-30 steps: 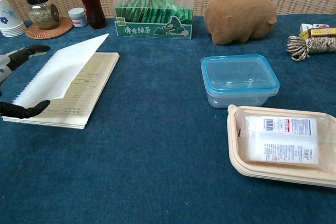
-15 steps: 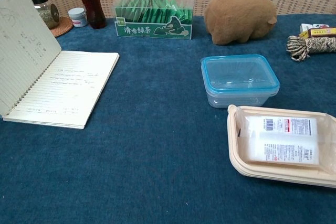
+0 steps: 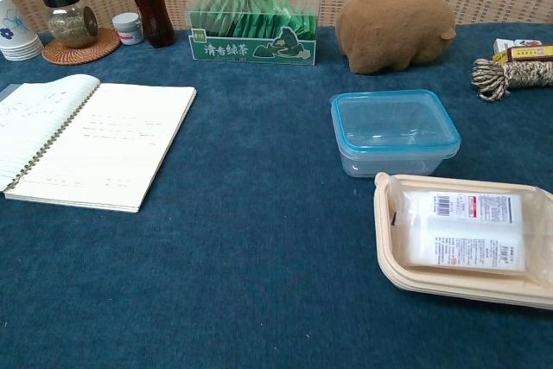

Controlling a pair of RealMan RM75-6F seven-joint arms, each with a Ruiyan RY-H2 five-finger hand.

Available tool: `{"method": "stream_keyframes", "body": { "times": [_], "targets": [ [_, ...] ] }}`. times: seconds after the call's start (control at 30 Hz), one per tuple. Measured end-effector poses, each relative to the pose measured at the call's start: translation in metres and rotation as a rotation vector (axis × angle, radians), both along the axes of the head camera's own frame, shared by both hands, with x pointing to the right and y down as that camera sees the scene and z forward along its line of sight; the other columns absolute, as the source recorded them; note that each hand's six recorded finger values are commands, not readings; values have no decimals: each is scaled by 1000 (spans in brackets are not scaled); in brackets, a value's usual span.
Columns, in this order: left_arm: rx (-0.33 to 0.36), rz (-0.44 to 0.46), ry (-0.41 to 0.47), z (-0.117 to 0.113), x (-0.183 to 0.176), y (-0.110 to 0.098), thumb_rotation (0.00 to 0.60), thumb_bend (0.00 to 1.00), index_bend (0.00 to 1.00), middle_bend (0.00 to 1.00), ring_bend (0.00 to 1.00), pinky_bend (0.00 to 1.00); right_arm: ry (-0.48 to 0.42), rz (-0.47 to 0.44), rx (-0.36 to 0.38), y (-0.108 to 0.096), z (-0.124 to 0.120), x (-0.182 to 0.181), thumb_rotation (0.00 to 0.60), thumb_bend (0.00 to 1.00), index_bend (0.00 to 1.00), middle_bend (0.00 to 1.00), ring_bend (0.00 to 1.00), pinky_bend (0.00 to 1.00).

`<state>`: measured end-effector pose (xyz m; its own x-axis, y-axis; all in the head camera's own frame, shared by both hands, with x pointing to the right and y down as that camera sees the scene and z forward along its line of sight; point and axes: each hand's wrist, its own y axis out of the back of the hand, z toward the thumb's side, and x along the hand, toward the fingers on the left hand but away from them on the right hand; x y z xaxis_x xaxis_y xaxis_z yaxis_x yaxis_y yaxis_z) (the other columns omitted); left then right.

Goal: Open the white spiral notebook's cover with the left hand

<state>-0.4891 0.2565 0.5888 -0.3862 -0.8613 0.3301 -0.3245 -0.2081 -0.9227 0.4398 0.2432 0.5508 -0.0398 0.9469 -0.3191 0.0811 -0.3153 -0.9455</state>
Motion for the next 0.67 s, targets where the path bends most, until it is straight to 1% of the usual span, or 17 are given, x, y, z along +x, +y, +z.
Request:
{"method": "stream_keyframes", "body": {
  "times": [0.03, 0.1, 0.17, 0.3, 0.47, 0.67],
  "targets": [
    [-6, 22, 2, -2, 0, 0, 600, 315, 44, 61, 0, 0, 4, -2, 0, -1, 0, -1, 600, 251, 124, 68, 45, 129],
    [-23, 93, -5, -11, 1, 0, 600, 315, 48, 61, 0, 0, 12, -1, 1, -1, -1, -2, 600, 250, 124, 68, 45, 129],
    [-45, 181, -19, -19, 3, 0, 600, 314, 63, 59, 0, 0, 22, 4, -1, -1, -1, -2, 600, 249, 125, 68, 45, 130],
    [-94, 314, -31, -29, 14, 7, 600, 316, 101, 58, 0, 0, 37, 18, -11, 0, 1, -1, 600, 249, 123, 67, 45, 129],
    [-137, 403, -17, -34, 27, 13, 600, 316, 131, 58, 0, 0, 46, 31, -17, 1, 3, -1, 600, 249, 123, 65, 43, 129],
    [-154, 467, -28, -38, 39, 14, 600, 316, 140, 59, 0, 0, 42, 23, -22, 0, 3, -4, 600, 249, 124, 65, 43, 129]
  ]
}}
